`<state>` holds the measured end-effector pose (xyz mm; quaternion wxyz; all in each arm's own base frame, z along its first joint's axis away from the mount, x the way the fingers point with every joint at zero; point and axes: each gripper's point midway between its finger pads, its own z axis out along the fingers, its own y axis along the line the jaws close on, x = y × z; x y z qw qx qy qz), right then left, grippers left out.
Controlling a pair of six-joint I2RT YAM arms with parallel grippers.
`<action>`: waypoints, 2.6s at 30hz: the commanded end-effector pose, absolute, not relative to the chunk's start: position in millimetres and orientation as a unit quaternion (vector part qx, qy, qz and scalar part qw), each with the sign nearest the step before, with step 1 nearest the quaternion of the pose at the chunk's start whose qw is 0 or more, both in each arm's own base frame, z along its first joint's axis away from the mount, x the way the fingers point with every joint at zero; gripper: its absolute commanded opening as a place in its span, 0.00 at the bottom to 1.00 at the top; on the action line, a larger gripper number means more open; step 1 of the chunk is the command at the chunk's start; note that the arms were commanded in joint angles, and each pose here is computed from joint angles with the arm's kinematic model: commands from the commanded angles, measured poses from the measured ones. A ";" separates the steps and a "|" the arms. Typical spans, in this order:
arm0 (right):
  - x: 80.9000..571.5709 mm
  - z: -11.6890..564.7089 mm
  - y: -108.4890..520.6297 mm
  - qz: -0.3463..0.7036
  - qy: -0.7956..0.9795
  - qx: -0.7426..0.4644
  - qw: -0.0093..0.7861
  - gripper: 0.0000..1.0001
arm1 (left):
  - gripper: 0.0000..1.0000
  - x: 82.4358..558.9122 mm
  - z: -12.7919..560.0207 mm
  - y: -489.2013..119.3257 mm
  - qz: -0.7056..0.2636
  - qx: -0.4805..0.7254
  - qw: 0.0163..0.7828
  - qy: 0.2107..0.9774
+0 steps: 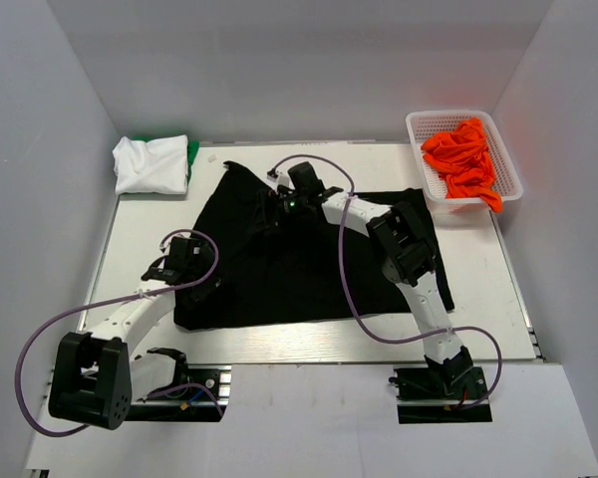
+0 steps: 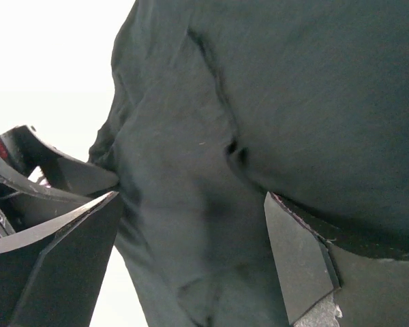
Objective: Fold and stack the t-shirts
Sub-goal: Fold the flattened tshirt in 1/3 of the way, then grap the side of the flattened tshirt furthest away from the robot with both arms
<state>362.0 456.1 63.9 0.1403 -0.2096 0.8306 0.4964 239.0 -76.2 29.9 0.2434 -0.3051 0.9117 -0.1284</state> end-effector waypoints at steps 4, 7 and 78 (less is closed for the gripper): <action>399.5 150.5 441.5 0.498 0.788 -0.272 0.239 0.90 | 1.00 246.1 49.8 -73.1 -0.109 -0.299 0.233 0.919; 398.9 189.8 430.3 0.500 0.772 -0.284 0.270 0.90 | 1.00 276.8 92.8 -73.2 -0.110 -0.280 0.272 0.914; 509.5 170.2 103.9 0.014 0.931 0.096 0.353 0.90 | 0.94 569.1 92.6 -56.7 0.020 -0.240 0.339 0.909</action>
